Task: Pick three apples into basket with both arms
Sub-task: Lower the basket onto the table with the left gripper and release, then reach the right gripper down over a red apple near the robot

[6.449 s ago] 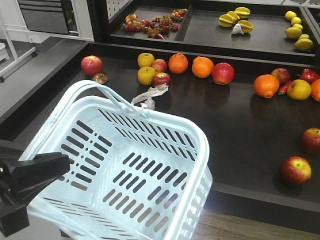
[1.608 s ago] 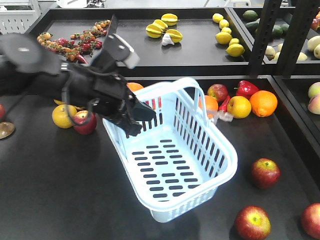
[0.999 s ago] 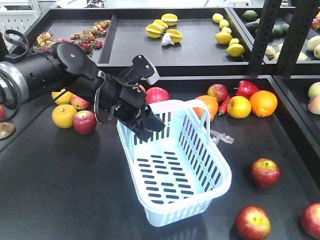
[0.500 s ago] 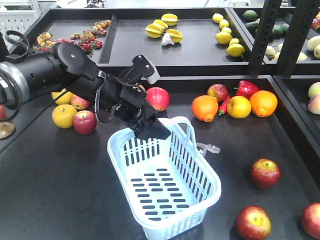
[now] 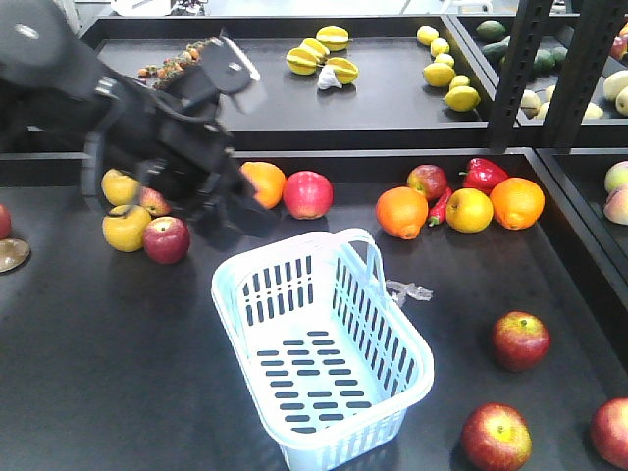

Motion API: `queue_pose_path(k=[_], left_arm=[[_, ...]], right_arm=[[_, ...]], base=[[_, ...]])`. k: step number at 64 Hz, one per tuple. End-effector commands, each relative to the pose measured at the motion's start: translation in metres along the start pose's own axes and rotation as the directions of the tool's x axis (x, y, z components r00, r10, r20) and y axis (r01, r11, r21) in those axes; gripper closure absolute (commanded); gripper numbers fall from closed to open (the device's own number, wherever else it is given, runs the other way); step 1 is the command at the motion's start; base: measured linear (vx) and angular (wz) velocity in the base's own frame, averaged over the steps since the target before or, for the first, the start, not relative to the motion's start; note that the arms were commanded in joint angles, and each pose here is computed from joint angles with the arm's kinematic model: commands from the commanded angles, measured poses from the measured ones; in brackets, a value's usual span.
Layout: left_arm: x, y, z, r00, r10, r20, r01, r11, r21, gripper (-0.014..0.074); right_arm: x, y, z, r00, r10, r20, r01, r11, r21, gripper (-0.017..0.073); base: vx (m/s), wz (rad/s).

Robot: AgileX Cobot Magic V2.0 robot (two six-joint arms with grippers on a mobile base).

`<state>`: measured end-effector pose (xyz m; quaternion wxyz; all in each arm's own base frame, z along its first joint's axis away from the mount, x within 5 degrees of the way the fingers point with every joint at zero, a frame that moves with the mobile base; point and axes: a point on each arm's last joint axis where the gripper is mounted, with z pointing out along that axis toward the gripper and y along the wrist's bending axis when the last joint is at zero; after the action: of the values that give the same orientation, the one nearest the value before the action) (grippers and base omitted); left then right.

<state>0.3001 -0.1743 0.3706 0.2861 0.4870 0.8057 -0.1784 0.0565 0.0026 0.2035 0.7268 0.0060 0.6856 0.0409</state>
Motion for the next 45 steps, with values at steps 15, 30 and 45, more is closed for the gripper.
queue_pose_path(k=[15,30,45], left_arm=[[0.009,-0.050,-0.095,0.997,0.004,0.080,0.004,0.996,-0.092,0.0601],[0.061,-0.089,-0.103,0.947,-0.059,0.317,0.108,0.984,-0.141,0.0601],[0.151,-0.118,-0.069,0.853,-0.206,0.480,0.312,0.938,-0.151,0.0601]], right_arm=[[-0.005,0.001,-0.001,0.997,-0.011,0.078,0.012,1.000,-0.016,0.0564],[-0.005,0.001,-0.001,0.997,-0.011,0.078,0.012,1.000,-0.016,0.0564],[-0.005,0.001,-0.001,0.997,-0.011,0.078,0.012,1.000,-0.016,0.0564]], base=[[0.00,0.00],[0.00,0.00],[0.00,0.00]])
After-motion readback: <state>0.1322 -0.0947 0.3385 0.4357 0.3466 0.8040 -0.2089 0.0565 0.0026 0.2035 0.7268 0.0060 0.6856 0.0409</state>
